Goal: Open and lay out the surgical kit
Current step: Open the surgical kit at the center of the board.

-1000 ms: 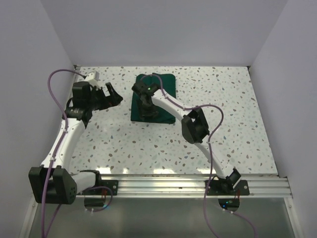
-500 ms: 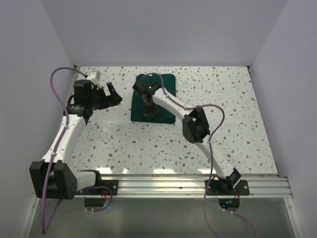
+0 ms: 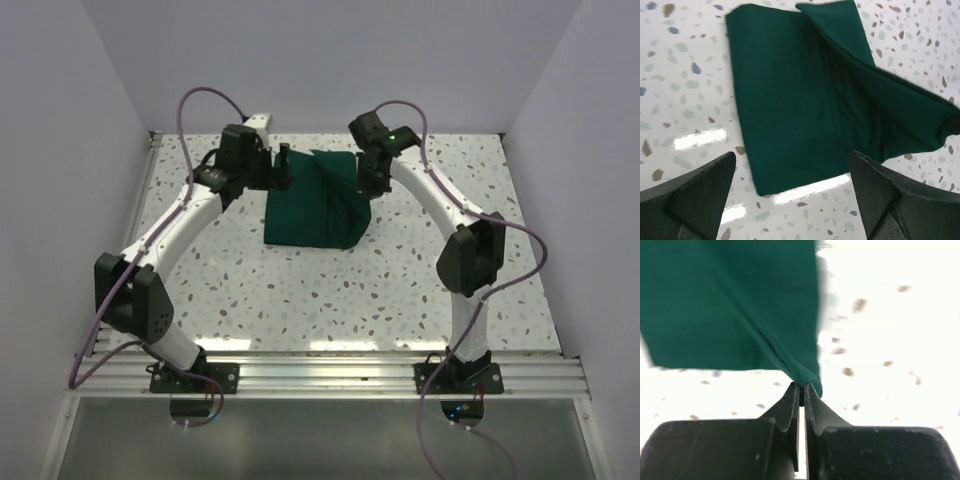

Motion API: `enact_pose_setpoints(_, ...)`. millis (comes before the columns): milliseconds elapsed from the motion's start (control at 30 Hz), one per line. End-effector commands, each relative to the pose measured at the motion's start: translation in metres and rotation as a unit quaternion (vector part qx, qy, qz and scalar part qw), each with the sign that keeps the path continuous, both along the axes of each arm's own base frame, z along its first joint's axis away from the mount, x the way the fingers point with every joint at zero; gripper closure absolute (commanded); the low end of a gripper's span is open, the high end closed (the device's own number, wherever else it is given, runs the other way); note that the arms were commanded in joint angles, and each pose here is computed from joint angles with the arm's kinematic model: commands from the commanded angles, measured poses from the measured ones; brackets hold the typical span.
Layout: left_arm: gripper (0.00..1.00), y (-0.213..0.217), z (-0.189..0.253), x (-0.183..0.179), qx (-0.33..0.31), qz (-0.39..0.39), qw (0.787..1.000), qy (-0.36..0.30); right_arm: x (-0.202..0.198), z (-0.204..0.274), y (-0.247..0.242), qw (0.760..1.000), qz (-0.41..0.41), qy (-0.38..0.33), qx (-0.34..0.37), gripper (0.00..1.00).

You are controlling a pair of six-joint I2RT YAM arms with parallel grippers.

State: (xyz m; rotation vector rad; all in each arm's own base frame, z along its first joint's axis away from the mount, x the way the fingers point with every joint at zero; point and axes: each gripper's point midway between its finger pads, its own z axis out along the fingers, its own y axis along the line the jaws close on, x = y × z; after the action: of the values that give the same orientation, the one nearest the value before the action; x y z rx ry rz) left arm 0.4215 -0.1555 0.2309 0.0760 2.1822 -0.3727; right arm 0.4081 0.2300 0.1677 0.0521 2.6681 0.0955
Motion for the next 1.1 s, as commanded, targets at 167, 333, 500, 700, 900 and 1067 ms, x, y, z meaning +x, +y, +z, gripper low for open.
enact_pose_setpoints(167,0.01,-0.096,-0.084,-0.01,0.101,-0.072,0.99,0.072,-0.043,-0.028,-0.137,0.981,-0.115,0.044,-0.151,0.63)
enact_pose_setpoints(333,0.01,-0.126,-0.15,-0.021,0.154,-0.083,0.975,0.135,-0.061,-0.041,-0.178,0.966,-0.144,0.076,-0.202,0.02)
enact_pose_setpoints(500,0.05,-0.138,-0.185,-0.019,0.191,-0.079,0.965,0.158,-0.053,-0.015,-0.193,0.965,-0.152,0.051,-0.206,0.02)
enact_pose_setpoints(700,0.34,-0.126,-0.206,-0.017,0.229,-0.053,0.955,0.179,-0.041,0.005,-0.19,0.969,-0.146,0.038,-0.197,0.02)
enact_pose_setpoints(900,0.89,-0.123,-0.196,-0.014,0.241,-0.047,0.953,0.178,-0.029,0.013,-0.188,0.97,-0.144,0.029,-0.194,0.02)
enact_pose_setpoints(1067,1.0,-0.11,-0.127,0.005,0.242,-0.005,0.963,0.122,-0.017,0.011,-0.183,0.97,-0.144,0.031,-0.191,0.02)
